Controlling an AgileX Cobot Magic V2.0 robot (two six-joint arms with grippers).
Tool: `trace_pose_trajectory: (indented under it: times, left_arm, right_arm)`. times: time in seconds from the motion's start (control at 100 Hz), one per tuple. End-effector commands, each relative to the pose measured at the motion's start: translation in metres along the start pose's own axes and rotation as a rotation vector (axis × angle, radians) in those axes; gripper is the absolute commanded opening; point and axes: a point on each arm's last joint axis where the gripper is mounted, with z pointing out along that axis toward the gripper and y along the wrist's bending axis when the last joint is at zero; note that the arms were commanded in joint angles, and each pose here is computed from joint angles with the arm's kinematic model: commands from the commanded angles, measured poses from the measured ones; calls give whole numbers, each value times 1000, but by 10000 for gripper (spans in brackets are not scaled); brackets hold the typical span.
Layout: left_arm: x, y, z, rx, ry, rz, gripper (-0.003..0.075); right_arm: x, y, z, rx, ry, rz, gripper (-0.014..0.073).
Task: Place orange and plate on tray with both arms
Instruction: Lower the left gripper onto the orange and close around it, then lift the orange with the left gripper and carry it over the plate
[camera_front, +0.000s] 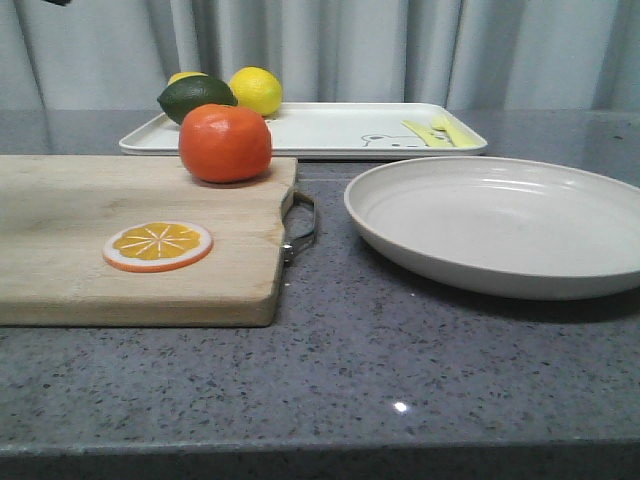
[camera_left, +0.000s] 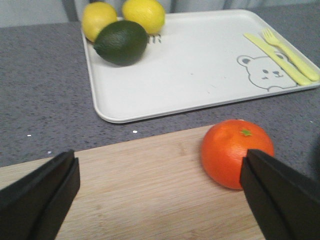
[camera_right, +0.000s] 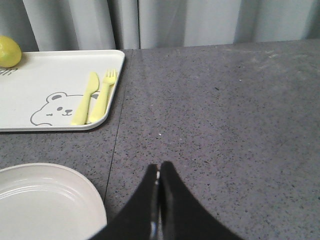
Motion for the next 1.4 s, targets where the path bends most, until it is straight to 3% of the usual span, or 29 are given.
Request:
trace_pose_trajectory:
  times: [0.0, 0.43, 0.81, 1.01, 1.15, 1.39]
  left_arm:
    - [-26, -15, 2, 49, -36, -11, 632]
    - [-62, -49, 77, 117, 305, 9, 632]
    - [-49, -53, 127, 125, 441, -6, 632]
    - [-48, -53, 130, 126, 442, -2, 626]
    - [-48, -53, 130, 126, 444, 0, 559]
    - [-47, -53, 130, 126, 448, 0, 347]
  right_arm:
    - [-19, 2, -2, -17, -108, 1, -60]
    - [-19, 2, -2, -17, -108, 1, -60]
    - [-18, 2, -2, -15, -101, 1, -60]
    - [-18, 2, -2, -15, -101, 1, -60]
    - [-18, 2, -2, -15, -101, 1, -60]
    - [-18, 2, -2, -15, -101, 1, -60]
